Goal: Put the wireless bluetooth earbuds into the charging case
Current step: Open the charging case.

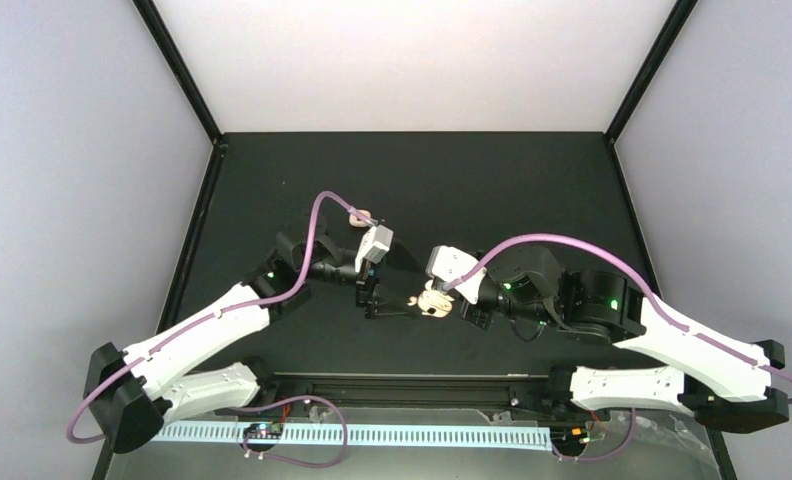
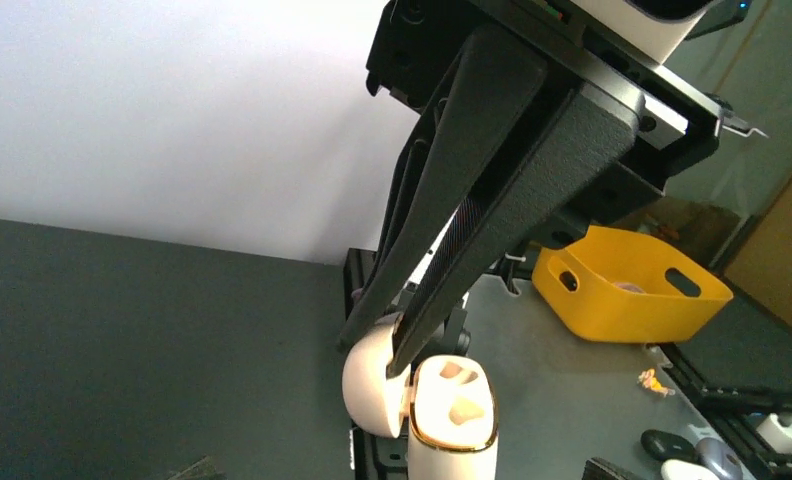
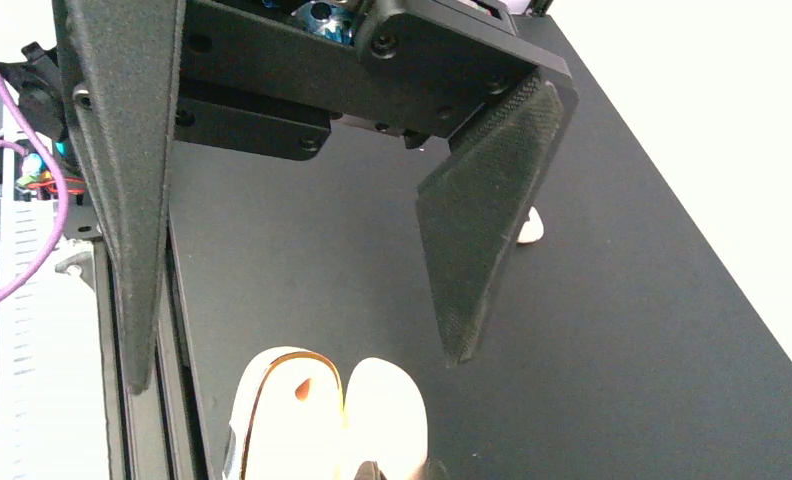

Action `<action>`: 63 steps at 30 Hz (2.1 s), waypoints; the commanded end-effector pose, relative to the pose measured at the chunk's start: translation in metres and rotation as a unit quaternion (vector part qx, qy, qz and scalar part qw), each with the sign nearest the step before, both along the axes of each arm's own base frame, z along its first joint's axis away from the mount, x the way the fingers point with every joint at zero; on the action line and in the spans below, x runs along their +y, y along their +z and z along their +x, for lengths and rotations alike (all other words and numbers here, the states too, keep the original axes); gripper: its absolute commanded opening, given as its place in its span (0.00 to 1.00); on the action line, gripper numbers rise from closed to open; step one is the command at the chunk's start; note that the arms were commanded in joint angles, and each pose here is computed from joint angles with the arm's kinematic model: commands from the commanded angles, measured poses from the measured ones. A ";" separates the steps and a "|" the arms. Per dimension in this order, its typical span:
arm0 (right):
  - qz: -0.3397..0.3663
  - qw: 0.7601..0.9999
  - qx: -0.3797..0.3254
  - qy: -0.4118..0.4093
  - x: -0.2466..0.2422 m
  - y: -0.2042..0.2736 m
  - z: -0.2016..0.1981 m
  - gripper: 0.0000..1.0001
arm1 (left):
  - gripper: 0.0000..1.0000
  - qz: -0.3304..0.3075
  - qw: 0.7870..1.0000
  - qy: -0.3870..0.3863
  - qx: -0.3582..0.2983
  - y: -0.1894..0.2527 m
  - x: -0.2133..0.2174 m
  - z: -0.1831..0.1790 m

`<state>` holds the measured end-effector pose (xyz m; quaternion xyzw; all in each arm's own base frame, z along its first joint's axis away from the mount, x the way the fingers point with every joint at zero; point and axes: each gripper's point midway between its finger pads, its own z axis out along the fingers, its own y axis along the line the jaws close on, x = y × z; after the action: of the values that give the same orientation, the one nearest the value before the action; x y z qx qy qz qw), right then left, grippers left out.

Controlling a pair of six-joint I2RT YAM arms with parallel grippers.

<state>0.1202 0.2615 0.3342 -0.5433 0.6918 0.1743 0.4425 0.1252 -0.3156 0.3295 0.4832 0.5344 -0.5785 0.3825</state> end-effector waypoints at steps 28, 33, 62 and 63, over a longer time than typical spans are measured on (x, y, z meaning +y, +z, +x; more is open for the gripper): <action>0.016 0.999 -0.039 -0.024 -0.001 0.013 0.011 0.01 | 0.66 0.015 0.998 -0.026 0.056 0.007 -0.028 0.005; 0.016 0.999 -0.037 -0.021 -0.001 0.013 0.010 0.01 | 0.52 0.014 0.998 -0.027 0.056 0.008 -0.030 0.006; 0.055 0.998 -0.019 -0.002 0.000 0.032 -0.001 0.01 | 0.22 0.006 0.996 -0.025 0.082 0.010 -0.035 0.011; 0.055 0.998 -0.018 -0.001 0.000 0.032 -0.001 0.01 | 0.16 0.006 0.996 -0.026 0.082 0.009 -0.035 0.010</action>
<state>0.1313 0.2546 0.3423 -0.5268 0.6928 0.1477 0.4697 0.1239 -0.3455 0.3276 0.4583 0.5566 -0.6284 0.2922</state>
